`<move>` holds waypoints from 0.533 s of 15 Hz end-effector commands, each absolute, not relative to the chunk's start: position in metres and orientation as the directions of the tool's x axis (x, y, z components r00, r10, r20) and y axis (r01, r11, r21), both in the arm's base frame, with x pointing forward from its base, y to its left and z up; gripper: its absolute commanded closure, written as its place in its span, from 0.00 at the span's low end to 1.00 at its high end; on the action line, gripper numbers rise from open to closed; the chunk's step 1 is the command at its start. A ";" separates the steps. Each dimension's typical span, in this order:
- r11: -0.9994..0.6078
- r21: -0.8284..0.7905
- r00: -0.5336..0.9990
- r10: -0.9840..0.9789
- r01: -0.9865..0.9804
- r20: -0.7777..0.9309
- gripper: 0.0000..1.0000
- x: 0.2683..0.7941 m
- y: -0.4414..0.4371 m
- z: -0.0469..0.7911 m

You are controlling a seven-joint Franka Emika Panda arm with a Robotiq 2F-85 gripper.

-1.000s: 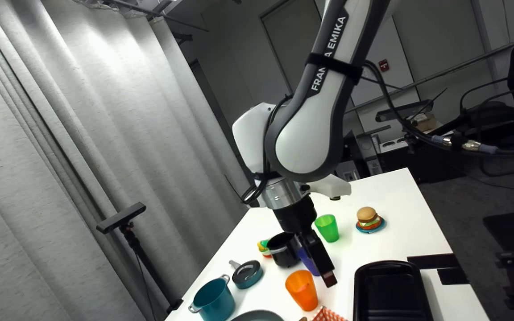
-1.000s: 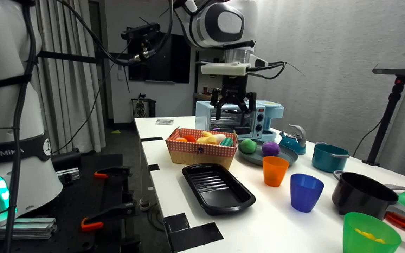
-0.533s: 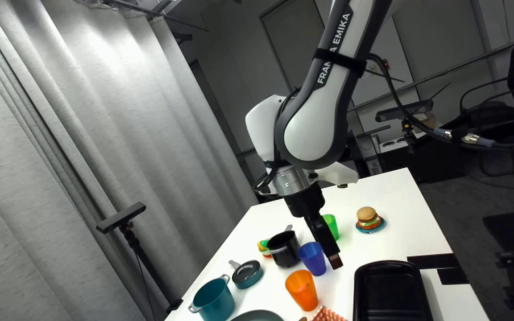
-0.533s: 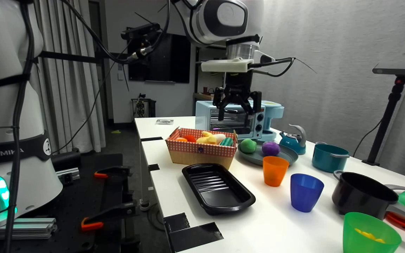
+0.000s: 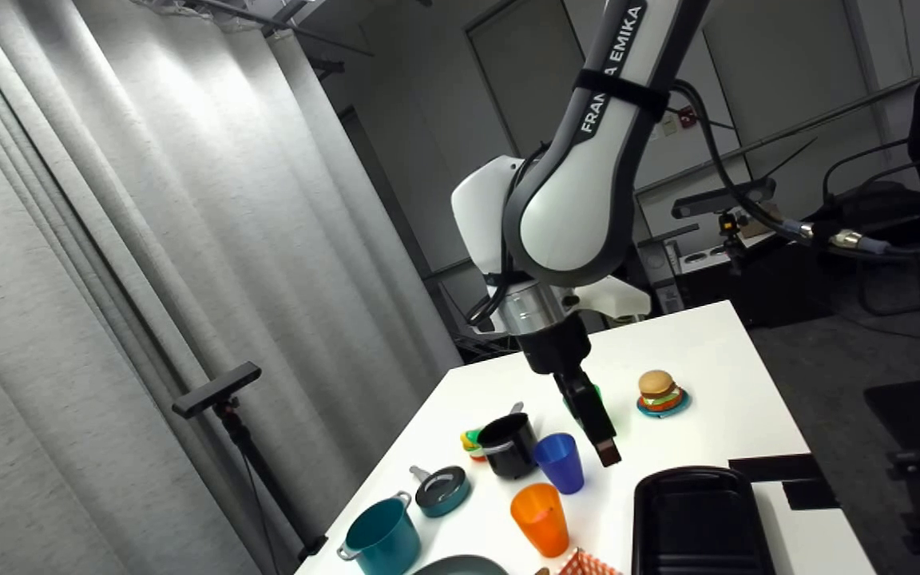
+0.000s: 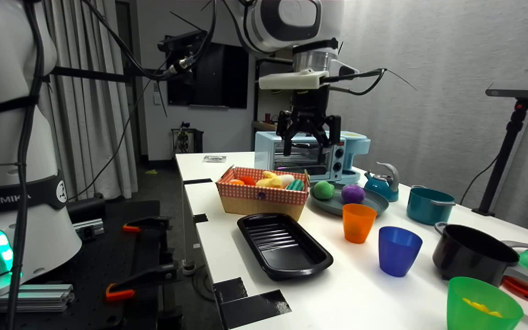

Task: Put the two objects on the black tray in the brown box

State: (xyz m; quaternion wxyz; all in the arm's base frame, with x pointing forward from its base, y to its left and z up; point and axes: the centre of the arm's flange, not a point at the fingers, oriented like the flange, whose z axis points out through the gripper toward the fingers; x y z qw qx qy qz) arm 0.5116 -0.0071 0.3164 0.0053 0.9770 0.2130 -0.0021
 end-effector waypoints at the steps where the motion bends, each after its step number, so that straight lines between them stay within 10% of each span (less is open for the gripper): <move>1: -0.909 0.010 0.909 0.416 0.416 -0.006 0.00 0.511 -0.007 0.317; 8: -0.909 0.008 0.909 0.417 0.417 -0.011 0.00 0.511 -0.007 0.314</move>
